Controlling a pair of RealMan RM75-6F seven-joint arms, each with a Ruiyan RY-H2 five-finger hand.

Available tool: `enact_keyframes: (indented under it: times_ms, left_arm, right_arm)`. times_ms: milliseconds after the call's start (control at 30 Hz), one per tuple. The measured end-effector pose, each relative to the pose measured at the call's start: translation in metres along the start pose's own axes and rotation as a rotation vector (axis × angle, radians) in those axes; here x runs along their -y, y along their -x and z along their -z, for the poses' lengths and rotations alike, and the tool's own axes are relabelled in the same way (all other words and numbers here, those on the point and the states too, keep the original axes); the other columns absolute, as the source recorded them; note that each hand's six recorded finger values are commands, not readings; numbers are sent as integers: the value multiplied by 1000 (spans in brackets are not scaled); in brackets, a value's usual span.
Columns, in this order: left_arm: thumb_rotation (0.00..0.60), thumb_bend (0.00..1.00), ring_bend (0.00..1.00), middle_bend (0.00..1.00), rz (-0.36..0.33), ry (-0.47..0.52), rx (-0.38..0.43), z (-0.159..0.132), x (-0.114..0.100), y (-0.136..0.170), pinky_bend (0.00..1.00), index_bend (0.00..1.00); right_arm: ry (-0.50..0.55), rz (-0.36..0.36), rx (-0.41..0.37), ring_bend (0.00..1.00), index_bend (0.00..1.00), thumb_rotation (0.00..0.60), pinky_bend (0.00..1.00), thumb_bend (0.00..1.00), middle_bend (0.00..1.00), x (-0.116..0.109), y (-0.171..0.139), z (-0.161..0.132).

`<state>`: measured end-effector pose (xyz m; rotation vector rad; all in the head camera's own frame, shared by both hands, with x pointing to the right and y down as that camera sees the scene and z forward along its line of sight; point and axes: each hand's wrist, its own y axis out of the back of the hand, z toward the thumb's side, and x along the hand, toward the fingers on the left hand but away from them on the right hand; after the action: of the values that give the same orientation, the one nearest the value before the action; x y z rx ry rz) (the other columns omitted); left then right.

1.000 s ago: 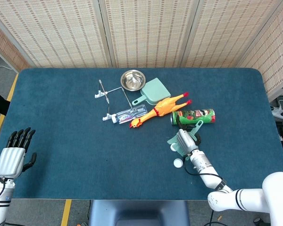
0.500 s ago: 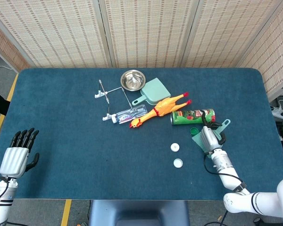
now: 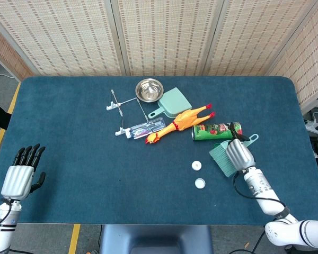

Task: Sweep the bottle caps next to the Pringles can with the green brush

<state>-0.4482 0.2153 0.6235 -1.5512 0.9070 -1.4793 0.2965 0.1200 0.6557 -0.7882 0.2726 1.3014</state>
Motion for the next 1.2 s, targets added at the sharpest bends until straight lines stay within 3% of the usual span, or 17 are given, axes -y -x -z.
enact_keyframes:
  times_ms: [133,267,600,900,1200]
  left_arm:
    - [600,449,0,0,-6,3,-1,1,-2,1,69,0]
    - [600,448,0,0,-7,3,2,0,-2,2,69,0]
    - [600,448,0,0,-11,3,7,0,-4,5,69,0]
    - [600,448,0,0,-6,4,2,0,-3,4,69,0]
    - [600,448,0,0,1,-4,-3,2,0,4,69,0]
  right_arm:
    - [73,102,-12,514,878,600,47,518,840,-29,-7,2]
    - [70,202,-50,528,877,600,47,518,840,-58,-12,-7]
    - [-161,402,-166,529,877,600,47,518,840,-109,-27,-62]
    - [-310,421,-187,529,877,600,47,518,840,-100,-21,-87]
    - [-466,405,-138,529,877,600,47,518,840,-84,-9,-90]
